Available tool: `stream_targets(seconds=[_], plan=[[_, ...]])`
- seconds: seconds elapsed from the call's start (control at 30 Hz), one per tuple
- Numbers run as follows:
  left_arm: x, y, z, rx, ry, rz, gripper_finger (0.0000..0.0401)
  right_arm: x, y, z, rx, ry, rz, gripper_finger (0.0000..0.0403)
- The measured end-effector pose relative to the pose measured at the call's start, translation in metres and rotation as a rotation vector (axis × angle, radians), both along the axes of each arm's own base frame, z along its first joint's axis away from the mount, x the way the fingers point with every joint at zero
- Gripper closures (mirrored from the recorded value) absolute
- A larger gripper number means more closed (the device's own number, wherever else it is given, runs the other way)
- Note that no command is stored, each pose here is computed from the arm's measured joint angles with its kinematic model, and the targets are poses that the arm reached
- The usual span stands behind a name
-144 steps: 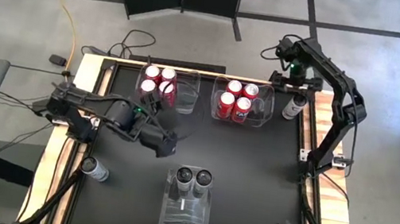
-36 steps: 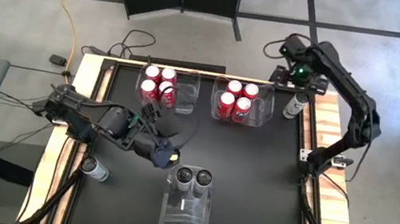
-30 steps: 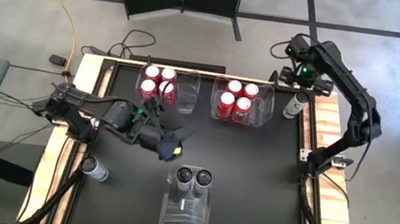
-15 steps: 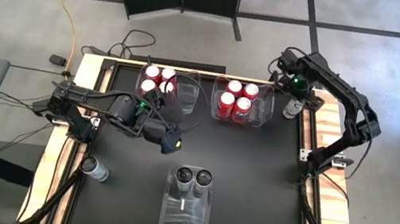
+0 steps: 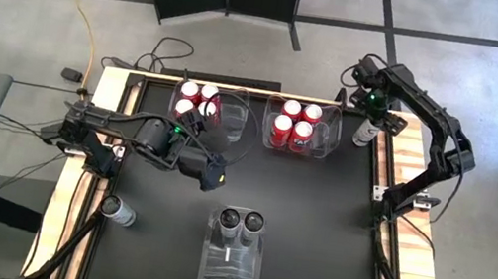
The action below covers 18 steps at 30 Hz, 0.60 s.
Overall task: Sort soda cans
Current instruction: Put the white yellow soda can into the bottom transparent bin
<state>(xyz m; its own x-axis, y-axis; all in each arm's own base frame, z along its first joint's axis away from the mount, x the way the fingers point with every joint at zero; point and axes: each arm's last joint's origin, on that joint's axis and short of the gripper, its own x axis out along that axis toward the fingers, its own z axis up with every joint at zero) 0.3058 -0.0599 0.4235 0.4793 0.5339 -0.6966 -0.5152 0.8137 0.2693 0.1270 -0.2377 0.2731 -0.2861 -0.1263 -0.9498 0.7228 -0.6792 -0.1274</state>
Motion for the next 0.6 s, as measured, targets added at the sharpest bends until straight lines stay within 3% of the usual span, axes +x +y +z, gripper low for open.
stream_targets(seconds=[0.33, 0.6], plan=[[-0.0007, 0.0002, -0.0003, 0.005, 0.012, -0.004, 0.0026, -0.0003, -0.0019, 0.0002, -0.033, 0.015, -0.015, 0.0078], [-0.0011, 0.0004, -0.0005, 0.005, 0.014, 0.0, 0.0026, -0.0003, -0.0023, 0.0003, -0.046, 0.018, -0.032, 0.0122]])
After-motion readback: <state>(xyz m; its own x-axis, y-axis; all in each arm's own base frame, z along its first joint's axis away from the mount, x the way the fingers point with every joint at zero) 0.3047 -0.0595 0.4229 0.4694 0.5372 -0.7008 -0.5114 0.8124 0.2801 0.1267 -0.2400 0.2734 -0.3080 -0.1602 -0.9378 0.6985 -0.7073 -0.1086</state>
